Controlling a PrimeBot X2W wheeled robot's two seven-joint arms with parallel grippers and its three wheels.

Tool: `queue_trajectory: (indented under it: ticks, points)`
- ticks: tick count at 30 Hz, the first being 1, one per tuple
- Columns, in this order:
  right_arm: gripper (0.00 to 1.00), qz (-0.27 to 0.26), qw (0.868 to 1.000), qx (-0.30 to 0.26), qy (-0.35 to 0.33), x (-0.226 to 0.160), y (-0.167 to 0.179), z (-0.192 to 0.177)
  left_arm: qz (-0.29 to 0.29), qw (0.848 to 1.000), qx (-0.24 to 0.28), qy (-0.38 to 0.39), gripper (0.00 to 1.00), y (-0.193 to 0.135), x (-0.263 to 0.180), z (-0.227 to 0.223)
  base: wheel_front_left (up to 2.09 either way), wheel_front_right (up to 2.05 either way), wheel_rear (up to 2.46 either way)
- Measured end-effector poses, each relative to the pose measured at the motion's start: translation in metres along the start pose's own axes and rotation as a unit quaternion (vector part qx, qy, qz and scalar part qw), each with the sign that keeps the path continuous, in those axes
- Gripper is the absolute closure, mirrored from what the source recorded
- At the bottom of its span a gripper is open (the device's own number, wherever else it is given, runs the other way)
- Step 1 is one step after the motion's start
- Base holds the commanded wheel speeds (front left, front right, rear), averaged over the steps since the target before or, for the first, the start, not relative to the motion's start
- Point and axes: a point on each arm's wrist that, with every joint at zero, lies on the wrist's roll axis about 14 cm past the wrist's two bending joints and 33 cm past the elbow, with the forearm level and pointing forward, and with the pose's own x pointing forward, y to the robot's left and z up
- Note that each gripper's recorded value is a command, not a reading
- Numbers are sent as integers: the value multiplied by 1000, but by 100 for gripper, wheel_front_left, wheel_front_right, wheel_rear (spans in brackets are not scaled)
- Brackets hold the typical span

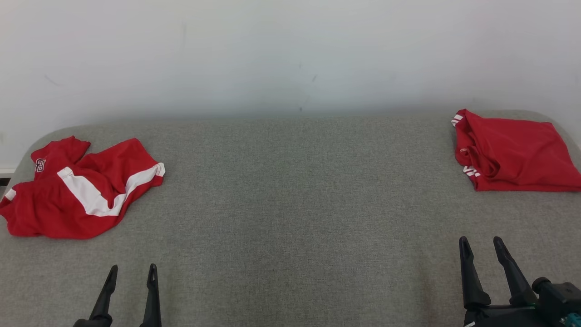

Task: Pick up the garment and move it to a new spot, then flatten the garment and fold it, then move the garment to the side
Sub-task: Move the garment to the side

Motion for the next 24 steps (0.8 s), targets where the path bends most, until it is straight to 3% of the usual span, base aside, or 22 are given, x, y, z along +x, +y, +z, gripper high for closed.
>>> queue_trajectory:
  ticks: [24]
  points:
    - [0,2,1000,14,16,-1,6,-20,-2,1000,-7,16,0,0,-2,-10,0,0,0]
